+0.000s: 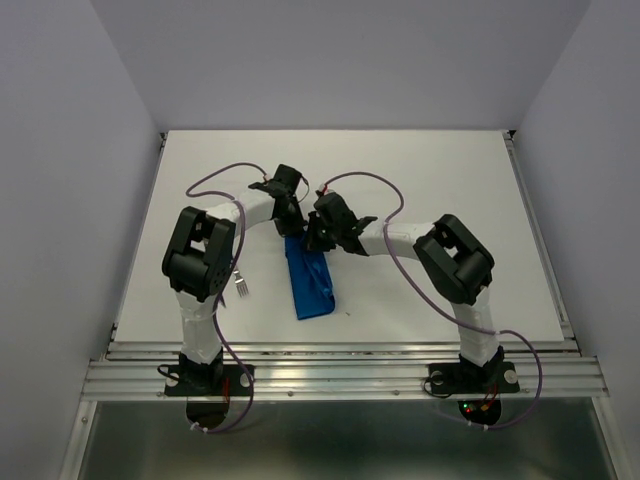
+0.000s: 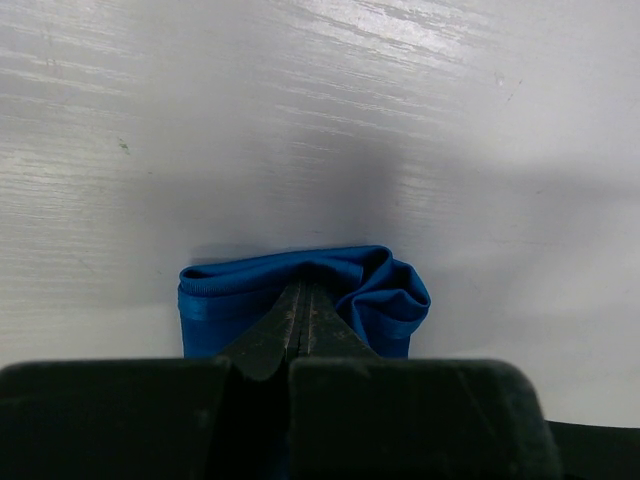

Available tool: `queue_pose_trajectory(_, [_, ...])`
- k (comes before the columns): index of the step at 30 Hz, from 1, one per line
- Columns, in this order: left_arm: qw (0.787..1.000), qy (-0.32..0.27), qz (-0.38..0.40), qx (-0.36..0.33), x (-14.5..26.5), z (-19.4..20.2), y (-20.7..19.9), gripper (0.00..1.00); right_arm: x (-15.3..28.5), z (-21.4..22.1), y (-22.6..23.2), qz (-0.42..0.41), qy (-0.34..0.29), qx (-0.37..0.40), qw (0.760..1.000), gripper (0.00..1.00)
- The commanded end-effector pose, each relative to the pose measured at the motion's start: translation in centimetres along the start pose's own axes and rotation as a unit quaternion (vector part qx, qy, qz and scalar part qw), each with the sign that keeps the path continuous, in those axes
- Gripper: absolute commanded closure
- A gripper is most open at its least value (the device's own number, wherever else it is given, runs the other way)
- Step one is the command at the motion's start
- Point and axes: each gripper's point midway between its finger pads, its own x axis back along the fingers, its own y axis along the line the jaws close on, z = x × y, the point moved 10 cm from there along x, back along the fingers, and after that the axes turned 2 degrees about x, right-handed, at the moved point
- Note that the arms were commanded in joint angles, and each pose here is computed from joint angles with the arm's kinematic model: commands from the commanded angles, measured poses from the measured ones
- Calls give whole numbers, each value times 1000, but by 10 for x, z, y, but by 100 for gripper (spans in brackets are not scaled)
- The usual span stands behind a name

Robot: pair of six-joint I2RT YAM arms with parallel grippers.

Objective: Fold the napkin into a case and place the utensils inside
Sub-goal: Fold the 2/3-rectangle-folded napkin at the center of the board.

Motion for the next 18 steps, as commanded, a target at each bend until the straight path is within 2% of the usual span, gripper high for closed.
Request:
queue_pose_trajectory(1, [999, 36, -12, -11, 13, 19, 6, 100, -12, 16, -6, 20, 15, -9, 1000, 99])
queue_pose_trajectory(9, [999, 2, 27, -18, 57, 4, -3, 100, -12, 30, -19, 46, 24, -19, 998, 99])
queue_pose_trajectory(18, [1000, -2, 11, -1, 59, -3, 22, 100, -7, 32, -21, 49, 24, -14, 998, 99])
